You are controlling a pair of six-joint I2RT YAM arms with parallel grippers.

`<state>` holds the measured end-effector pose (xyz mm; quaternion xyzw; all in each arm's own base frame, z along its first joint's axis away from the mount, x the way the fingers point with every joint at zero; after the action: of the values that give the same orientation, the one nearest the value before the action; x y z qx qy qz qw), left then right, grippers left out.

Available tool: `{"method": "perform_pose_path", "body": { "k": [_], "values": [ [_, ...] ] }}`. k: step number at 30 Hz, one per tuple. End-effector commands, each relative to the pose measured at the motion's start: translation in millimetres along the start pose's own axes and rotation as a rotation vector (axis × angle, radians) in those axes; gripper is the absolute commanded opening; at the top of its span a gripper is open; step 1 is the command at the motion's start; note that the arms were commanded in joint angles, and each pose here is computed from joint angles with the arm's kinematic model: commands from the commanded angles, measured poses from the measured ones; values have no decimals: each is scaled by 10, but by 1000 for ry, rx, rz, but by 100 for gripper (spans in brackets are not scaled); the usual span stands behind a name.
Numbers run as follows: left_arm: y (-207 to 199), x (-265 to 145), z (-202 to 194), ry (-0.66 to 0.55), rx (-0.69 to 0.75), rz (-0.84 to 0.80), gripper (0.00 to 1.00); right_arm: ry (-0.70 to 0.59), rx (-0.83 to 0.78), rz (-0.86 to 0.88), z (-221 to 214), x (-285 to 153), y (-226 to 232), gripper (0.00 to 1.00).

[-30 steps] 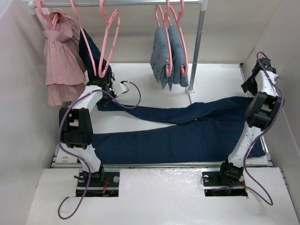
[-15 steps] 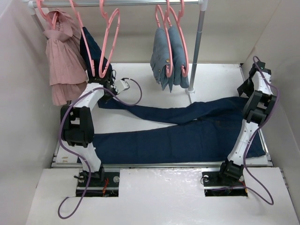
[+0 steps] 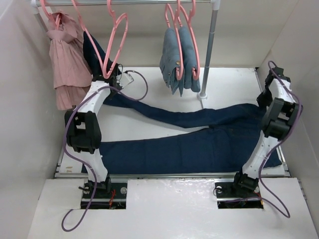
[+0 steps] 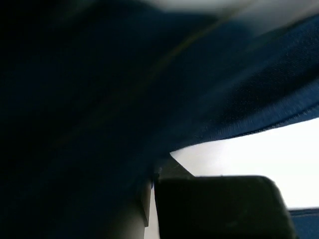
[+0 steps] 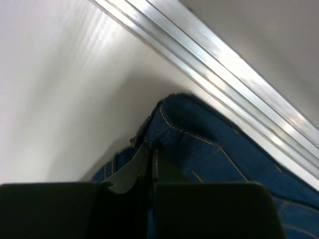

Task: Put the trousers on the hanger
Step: Flatten out the trousers at the center of the board, then fold the trousers at the center of the board.

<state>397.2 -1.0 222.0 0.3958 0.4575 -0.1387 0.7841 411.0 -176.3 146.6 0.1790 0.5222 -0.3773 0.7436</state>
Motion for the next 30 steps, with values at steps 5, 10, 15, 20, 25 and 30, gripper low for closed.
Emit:
{"method": "perform_pose_path", "body": {
  "k": [5, 10, 15, 20, 25, 30],
  "values": [
    [160, -894, -161, -30, -142, 164, 0, -534, 290, 26, -40, -1479, -775, 0],
    [-183, -1147, -574, 1, -97, 207, 0, -543, 447, 3, -438, -1396, -1144, 0],
    [-561, -1198, -991, 39, -87, 192, 0, -472, 552, -136, -811, -1151, -1455, 0],
    [-770, -1367, -1222, -9, -112, 157, 0, -446, 660, -162, -1044, -1143, -1513, 0],
    [-1052, -1478, -1457, -66, -32, 37, 0, -342, 742, -178, -1278, -1059, -1613, 0],
    [-1147, -1645, -1563, -176, 4, 55, 0, -331, 790, -233, -1367, -1159, -1730, 0]
  ]
}}
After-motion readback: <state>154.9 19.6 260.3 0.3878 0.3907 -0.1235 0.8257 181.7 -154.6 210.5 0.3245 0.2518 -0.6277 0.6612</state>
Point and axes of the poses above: each gripper's point midway between its finger pads, its own x axis out along the fingers, its own y axis along the line the jaws close on, z = x × y, the point moved 10 cm from there along -x, back along the fingers, and after that the axes turned 5 degrees about -x, right-handed, at the moved point
